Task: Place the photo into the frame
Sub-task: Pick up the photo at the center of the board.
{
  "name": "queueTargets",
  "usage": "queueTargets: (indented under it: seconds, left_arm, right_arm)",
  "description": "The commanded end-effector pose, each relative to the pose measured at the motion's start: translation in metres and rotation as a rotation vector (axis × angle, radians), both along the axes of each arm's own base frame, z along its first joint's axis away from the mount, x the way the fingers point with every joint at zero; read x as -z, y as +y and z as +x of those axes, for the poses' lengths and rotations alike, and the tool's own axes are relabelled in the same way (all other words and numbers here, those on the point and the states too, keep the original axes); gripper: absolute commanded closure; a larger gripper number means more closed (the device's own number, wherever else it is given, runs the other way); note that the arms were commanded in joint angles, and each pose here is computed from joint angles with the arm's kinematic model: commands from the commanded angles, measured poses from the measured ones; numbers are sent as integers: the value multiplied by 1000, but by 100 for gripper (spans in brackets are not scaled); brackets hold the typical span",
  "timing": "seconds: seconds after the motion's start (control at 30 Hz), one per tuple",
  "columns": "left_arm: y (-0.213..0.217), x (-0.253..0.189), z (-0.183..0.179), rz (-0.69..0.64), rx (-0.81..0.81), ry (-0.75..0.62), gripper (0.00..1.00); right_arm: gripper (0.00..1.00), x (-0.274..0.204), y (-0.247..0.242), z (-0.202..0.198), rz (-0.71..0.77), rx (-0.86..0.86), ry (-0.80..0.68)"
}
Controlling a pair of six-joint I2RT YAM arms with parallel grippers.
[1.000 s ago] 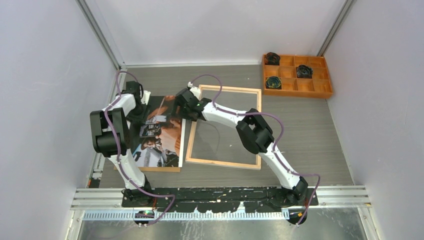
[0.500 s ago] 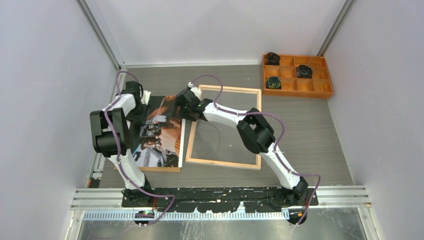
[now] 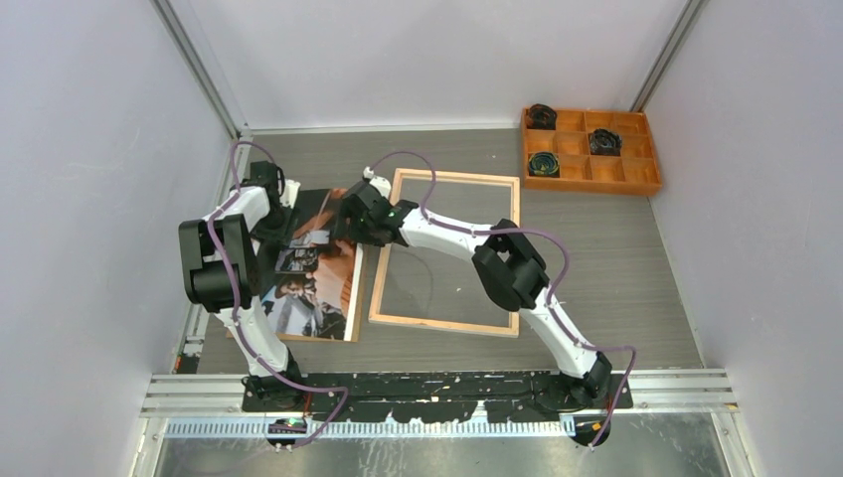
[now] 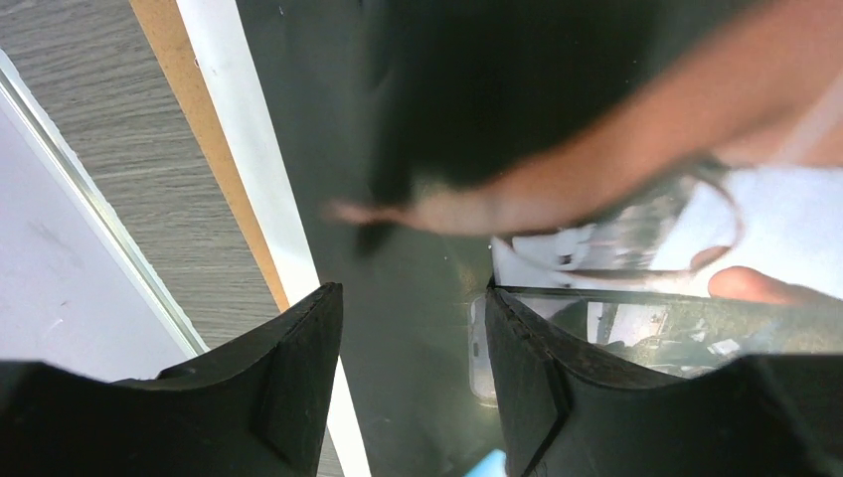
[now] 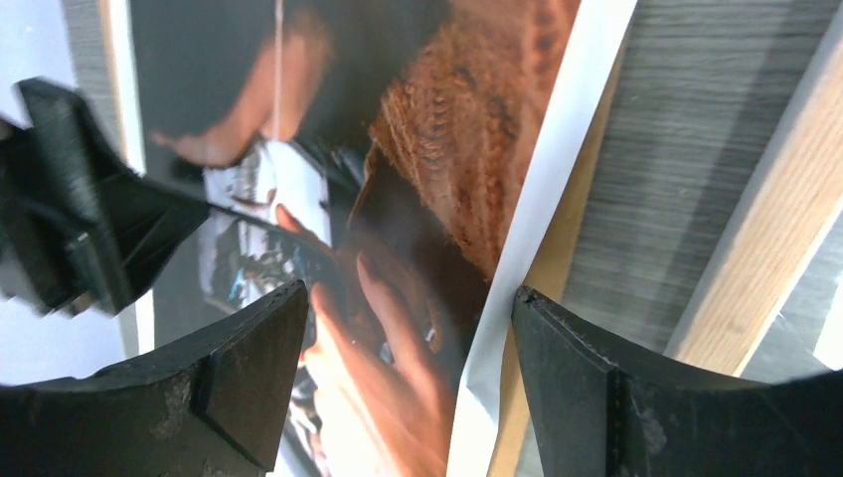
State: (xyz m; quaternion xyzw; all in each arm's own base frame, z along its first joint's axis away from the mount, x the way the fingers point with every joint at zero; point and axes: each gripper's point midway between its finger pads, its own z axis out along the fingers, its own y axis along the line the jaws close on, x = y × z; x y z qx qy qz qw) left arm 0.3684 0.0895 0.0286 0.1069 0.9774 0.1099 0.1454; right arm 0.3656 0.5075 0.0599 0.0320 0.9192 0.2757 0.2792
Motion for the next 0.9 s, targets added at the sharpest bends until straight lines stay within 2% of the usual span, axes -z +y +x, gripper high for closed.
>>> queueTargets:
  seconds: [0.0, 0.27, 0.5, 0.63, 0.87]
  left_arm:
    - [-18, 23, -12, -83, 24, 61, 43]
    - [-18, 20, -10, -84, 29, 52, 43]
    - [-18, 14, -8, -85, 33, 40, 43]
    - [-18, 13, -8, -84, 32, 42, 43]
    - [-20, 1, -6, -101, 33, 32, 43]
  right_arm:
    - [21, -107, 26, -7, 259, -36, -122]
    - [21, -158, 40, -15, 525, -99, -139]
    - [21, -139, 35, -7, 634, -40, -37]
    - [22, -132, 29, -2, 583, -26, -46]
    - [31, -96, 13, 4, 399, 6, -56]
